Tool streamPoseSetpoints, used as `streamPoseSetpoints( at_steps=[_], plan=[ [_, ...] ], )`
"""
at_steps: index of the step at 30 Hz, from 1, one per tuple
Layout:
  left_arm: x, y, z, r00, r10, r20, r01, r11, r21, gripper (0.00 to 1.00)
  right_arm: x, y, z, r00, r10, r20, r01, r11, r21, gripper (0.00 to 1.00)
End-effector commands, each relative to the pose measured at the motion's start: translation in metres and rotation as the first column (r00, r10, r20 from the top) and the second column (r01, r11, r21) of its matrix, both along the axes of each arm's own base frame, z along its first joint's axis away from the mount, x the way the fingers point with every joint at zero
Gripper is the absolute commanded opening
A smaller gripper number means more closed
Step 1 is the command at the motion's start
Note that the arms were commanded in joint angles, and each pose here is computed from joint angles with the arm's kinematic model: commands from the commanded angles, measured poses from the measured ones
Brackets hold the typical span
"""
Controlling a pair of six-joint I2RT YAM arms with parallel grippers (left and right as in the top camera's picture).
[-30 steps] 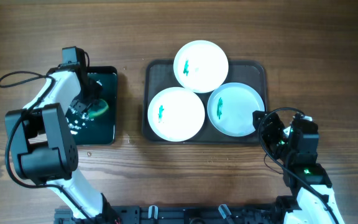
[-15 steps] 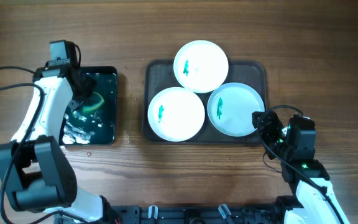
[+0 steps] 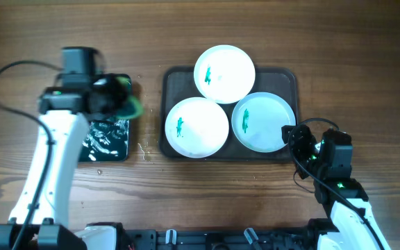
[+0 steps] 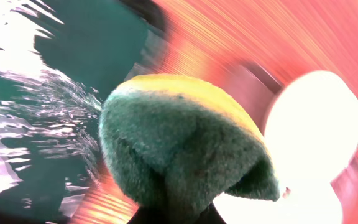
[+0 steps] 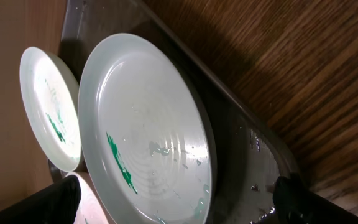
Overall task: Clean dirty plates on tray and stack at the side
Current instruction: 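Lift sponge with left gripper and move it over the front-left plate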
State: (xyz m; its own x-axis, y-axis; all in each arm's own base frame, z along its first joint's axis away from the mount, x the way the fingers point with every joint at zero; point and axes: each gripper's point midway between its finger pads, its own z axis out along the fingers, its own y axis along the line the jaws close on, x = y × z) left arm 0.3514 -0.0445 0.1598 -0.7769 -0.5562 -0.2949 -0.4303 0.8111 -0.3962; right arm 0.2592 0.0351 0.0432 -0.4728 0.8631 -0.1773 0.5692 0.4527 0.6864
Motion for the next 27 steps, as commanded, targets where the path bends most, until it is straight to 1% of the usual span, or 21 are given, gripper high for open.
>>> streamPoseSetpoints(
  at_steps=[1,3,4,6,7,9,10,13,15,19,22,23,24,25,26,27],
  plan=[
    [-0.020,-0.093,-0.008,0.988,-0.145,-0.058,0.135,0.981,-0.142,0.04,0.005,-0.004,0.005,1.000,-0.018,0.010,0.018,1.000,-0.009,1.00],
    [-0.030,-0.141,-0.019,0.981,-0.184,-0.062,0.175,0.975,-0.135,0.04,0.005,-0.004,0.005,1.000,-0.018,0.010,0.018,1.000,-0.009,1.00],
    [-0.033,-0.156,-0.027,0.983,-0.173,-0.066,0.165,0.980,-0.110,0.04,0.005,-0.004,0.005,1.000,-0.018,0.009,0.018,1.000,-0.009,1.00],
    [-0.039,-0.179,-0.048,0.990,-0.126,-0.067,0.125,0.992,-0.015,0.04,0.004,-0.004,0.004,1.000,-0.017,0.006,0.017,1.000,-0.012,1.00],
    [-0.042,-0.190,-0.062,0.991,-0.109,-0.078,0.110,0.994,0.007,0.04,0.003,-0.005,0.003,1.000,-0.023,0.001,0.023,1.000,-0.018,1.00],
    [-0.045,-0.206,-0.078,0.987,-0.126,-0.096,0.127,0.992,0.003,0.04,0.002,-0.007,0.001,0.999,-0.032,-0.007,0.032,0.999,-0.027,1.00],
    [-0.046,-0.217,-0.094,0.983,-0.147,-0.111,0.149,0.989,0.009,0.04,0.002,-0.008,0.001,0.999,-0.035,-0.009,0.034,0.999,-0.029,1.00],
    [-0.048,-0.225,-0.128,0.977,-0.143,-0.159,0.150,0.988,0.034,0.04,0.002,-0.008,0.001,0.999,-0.035,-0.009,0.034,0.999,-0.029,1.00],
    [-0.046,-0.220,-0.142,0.976,-0.127,-0.176,0.140,0.988,0.062,0.04,0.002,-0.008,0.001,0.999,-0.034,-0.009,0.034,0.999,-0.029,1.00],
    [-0.034,-0.198,-0.146,0.980,-0.088,-0.176,0.108,0.988,0.106,0.04,0.001,-0.008,0.001,0.999,-0.034,-0.012,0.034,0.999,-0.030,1.00],
    [-0.032,-0.182,-0.149,0.976,-0.067,-0.206,0.095,0.987,0.129,0.04,0.001,-0.008,0.001,0.999,-0.034,-0.012,0.034,0.999,-0.030,1.00],
    [-0.031,-0.181,-0.149,0.974,-0.078,-0.211,0.105,0.987,0.124,0.04,0.001,-0.008,0.001,0.999,-0.034,-0.012,0.034,0.999,-0.030,1.00],
    [-0.031,-0.183,-0.149,0.968,-0.110,-0.225,0.134,0.987,0.092,0.04,0.001,-0.008,0.001,0.999,-0.034,-0.012,0.034,0.999,-0.030,1.00],
    [-0.032,-0.191,-0.146,0.958,-0.172,-0.231,0.185,0.982,0.038,0.04,0.001,-0.008,0.001,0.999,-0.034,-0.011,0.034,0.999,-0.030,1.00],
    [-0.032,-0.196,-0.142,0.952,-0.211,-0.224,0.219,0.976,0.012,0.04,0.001,-0.008,0.000,0.999,-0.034,-0.012,0.033,0.999,-0.030,1.00],
    [-0.031,-0.197,-0.138,0.952,-0.218,-0.215,0.225,0.974,0.007,0.04,0.001,-0.008,0.000,0.999,-0.033,-0.012,0.033,0.999,-0.030,1.00]
  ],
)
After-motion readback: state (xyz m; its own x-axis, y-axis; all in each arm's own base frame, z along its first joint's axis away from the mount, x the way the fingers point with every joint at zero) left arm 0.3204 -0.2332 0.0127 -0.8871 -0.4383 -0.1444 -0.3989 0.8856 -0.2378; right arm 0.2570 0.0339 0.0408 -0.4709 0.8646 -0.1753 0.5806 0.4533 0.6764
